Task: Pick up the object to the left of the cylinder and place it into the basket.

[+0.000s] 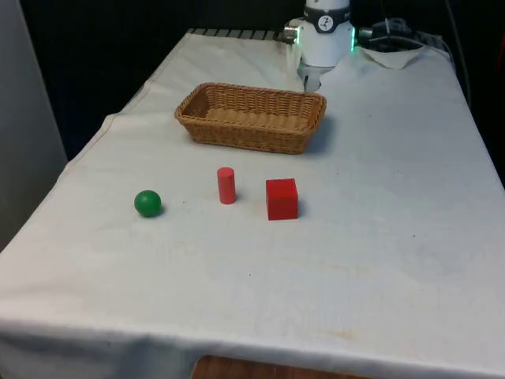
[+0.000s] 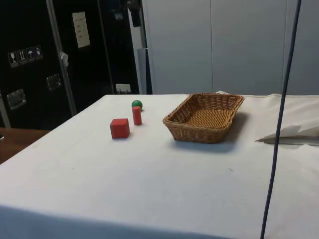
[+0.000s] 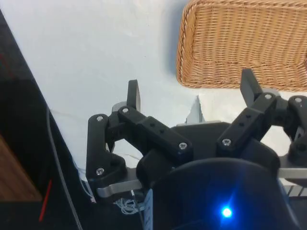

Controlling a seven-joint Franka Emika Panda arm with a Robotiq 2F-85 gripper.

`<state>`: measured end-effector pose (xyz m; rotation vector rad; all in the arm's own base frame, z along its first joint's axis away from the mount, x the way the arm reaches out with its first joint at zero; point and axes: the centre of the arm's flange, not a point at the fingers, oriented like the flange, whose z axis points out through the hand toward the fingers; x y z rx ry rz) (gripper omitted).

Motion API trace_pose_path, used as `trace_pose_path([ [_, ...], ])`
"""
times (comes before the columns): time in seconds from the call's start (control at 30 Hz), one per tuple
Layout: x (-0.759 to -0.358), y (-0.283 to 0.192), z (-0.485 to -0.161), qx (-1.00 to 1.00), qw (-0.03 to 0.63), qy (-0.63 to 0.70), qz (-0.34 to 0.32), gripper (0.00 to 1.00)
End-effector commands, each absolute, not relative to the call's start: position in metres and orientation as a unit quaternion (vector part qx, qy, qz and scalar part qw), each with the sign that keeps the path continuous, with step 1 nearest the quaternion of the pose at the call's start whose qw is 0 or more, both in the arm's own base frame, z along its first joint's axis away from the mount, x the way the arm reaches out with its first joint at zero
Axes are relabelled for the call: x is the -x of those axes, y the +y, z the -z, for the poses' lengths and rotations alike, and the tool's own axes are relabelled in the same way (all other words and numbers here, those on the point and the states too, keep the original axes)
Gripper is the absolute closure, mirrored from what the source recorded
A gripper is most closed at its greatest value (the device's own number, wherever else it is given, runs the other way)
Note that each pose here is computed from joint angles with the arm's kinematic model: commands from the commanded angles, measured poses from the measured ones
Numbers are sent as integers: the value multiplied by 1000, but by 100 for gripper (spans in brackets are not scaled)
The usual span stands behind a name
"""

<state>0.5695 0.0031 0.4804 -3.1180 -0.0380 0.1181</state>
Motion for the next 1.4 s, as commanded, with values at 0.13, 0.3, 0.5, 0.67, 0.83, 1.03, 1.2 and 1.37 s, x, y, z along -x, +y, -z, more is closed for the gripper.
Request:
trace_pose_path([
  [0.13, -577, 6, -472, 999, 5, -12, -30, 0],
  [0.3, -583, 8, -461, 1000, 0, -12, -23, 0],
  [0.5, -592, 11, -442, 1000, -10, -13, -14, 0],
  [0.67, -596, 11, -430, 1000, -17, -16, -12, 0],
  [0.83, -602, 13, -413, 999, -26, -21, -6, 0],
  [1.03, -608, 17, -398, 999, -33, -27, 1, 0],
  [1.2, -610, 19, -387, 999, -39, -31, 0, 0],
  [1.37, -616, 21, -371, 998, -48, -34, 7, 0],
])
